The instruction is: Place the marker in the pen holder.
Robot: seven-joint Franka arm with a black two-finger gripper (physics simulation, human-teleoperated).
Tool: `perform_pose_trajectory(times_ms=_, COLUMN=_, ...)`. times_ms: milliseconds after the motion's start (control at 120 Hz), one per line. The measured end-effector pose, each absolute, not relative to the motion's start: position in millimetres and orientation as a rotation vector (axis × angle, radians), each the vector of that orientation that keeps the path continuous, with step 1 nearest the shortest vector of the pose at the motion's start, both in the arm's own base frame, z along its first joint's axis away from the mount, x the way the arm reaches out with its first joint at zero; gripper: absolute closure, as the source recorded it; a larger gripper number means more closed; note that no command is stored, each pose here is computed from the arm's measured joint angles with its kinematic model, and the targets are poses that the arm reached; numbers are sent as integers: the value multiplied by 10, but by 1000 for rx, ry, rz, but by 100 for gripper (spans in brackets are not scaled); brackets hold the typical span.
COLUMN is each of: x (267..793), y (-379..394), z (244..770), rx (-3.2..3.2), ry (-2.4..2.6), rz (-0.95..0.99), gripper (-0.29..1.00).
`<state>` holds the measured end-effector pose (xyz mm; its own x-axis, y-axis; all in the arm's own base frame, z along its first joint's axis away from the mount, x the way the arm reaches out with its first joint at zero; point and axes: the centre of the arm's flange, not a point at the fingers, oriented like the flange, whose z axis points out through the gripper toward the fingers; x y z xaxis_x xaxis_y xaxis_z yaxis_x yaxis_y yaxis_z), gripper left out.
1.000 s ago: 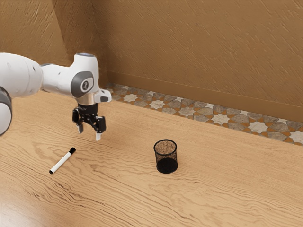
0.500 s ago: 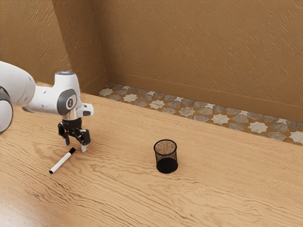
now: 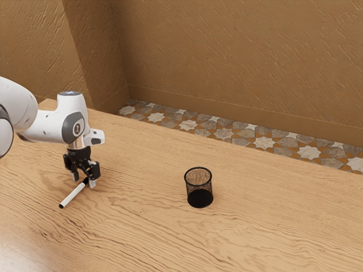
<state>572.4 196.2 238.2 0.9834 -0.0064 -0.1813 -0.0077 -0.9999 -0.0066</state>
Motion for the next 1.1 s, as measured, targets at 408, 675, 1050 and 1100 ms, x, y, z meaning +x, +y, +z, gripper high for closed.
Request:
perform_pose_trajectory(times_ms=408, x=5735, y=1962, z=2415, rx=-3122, ry=64, rz=270, gripper=69)
perform_pose_trajectory(times_ms=675, x=5903, y=1717, z=2749, rx=-3114, ry=132, rz=168, gripper=78)
perform_pose_trajectory(times_ms=1050, x=6677, y=24, z=4104, rx=-3133, ry=454, rz=-300, gripper=79)
perform_pose_trajectory(times_ms=1100, x=6713, y=-251, z=4230, rx=-3160, ry=485, rz=-351, gripper=79)
